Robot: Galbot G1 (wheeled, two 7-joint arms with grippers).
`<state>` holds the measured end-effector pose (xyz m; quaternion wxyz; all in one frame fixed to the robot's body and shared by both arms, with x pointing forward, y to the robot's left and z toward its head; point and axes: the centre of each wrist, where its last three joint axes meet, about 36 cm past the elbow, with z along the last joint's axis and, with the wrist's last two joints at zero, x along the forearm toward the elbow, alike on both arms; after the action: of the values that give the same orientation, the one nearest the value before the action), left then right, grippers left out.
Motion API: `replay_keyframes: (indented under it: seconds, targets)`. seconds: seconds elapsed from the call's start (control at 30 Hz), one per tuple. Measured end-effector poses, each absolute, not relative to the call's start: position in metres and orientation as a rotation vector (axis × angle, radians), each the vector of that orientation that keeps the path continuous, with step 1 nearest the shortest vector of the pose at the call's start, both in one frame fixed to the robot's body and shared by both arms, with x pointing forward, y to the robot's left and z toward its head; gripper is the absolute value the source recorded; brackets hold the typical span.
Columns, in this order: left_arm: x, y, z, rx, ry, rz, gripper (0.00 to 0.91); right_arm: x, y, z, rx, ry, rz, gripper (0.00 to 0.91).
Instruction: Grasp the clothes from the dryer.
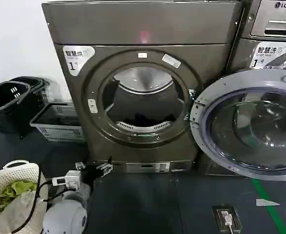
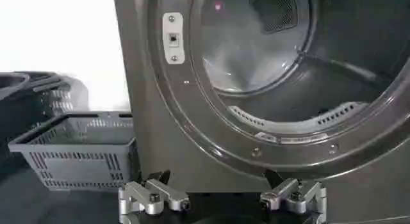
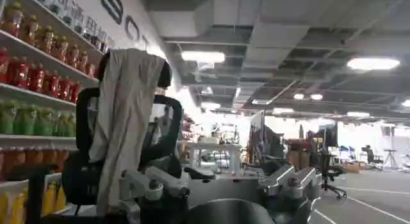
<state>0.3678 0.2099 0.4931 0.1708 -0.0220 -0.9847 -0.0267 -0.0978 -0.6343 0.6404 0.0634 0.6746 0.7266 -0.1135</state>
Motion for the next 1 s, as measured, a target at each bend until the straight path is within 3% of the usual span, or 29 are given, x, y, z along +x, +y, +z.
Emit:
replay_keyframes:
  seconds: [1.0]
  targets:
    - [0.368, 0.208, 0.485, -0.068, -2.771, -0.074, 0.907, -0.097, -0.645, 0.638, 2.050, 2.107, -0.323, 0.907]
